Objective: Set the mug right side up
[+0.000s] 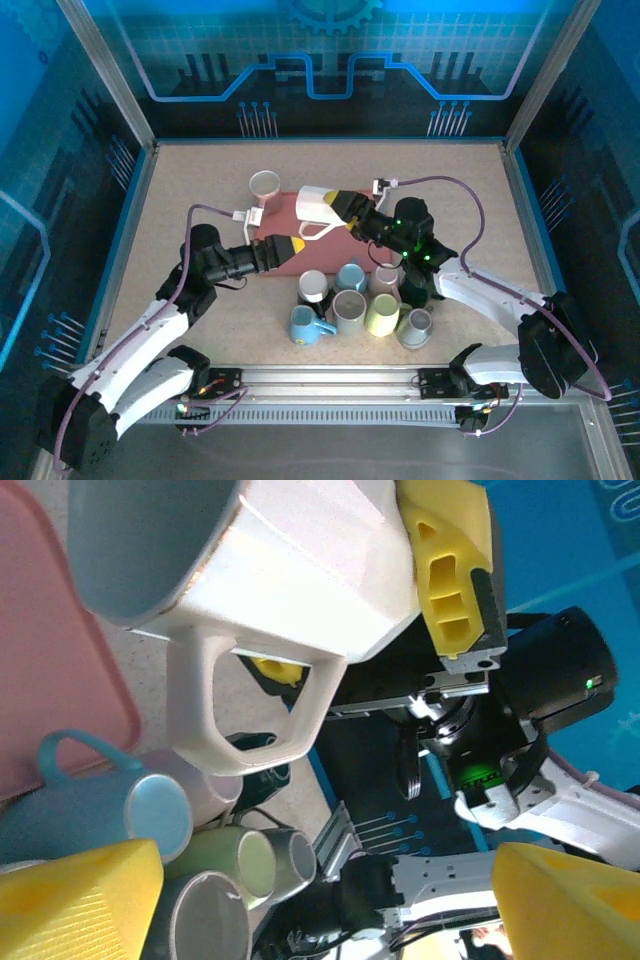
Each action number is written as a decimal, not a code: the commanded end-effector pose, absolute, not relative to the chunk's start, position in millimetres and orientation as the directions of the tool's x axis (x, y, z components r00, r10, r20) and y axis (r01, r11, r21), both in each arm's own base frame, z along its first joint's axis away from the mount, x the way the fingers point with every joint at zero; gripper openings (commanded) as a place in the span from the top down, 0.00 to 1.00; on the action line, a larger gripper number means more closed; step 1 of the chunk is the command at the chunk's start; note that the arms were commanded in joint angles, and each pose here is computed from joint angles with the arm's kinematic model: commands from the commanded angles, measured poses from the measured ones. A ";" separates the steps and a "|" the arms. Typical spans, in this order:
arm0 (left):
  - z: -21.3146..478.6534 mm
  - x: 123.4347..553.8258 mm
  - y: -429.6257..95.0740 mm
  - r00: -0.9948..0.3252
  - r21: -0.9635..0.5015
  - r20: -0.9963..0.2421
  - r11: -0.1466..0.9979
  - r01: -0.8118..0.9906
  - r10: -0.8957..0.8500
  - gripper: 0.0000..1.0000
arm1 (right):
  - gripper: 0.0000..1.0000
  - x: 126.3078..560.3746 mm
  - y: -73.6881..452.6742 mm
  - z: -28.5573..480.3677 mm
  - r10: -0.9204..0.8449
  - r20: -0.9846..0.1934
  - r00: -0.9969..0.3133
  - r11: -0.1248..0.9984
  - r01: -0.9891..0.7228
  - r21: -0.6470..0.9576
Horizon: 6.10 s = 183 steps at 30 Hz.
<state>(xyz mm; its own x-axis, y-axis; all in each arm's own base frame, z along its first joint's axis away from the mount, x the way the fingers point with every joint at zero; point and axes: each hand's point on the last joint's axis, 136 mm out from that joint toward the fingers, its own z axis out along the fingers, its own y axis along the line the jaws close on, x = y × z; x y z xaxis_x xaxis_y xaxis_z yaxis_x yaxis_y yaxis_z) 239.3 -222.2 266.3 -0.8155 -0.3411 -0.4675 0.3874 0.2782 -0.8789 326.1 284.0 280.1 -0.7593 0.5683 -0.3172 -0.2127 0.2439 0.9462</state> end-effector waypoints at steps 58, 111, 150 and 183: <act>243.2 316.3 -204.6 -0.680 -0.412 -0.728 0.850 0.329 -0.089 1.00 | 0.00 300.4 180.4 296.5 0.284 -0.744 -0.605 0.831 -0.232 0.506; 107.5 486.9 -171.4 -0.793 0.002 -0.607 0.998 -0.062 -0.048 0.61 | 0.00 287.0 197.4 251.6 0.130 -0.729 -0.672 0.857 -0.293 0.423; 248.9 276.7 -161.2 -0.796 -0.374 -0.594 0.916 0.145 -0.116 0.47 | 0.04 179.1 225.5 241.1 -0.568 -0.547 -0.615 0.707 -0.705 0.059; 213.5 182.9 -139.2 -0.786 -0.415 -0.618 0.861 0.294 -0.029 0.41 | 0.04 203.4 124.2 210.4 -0.961 -0.224 -0.161 0.232 -0.912 -0.339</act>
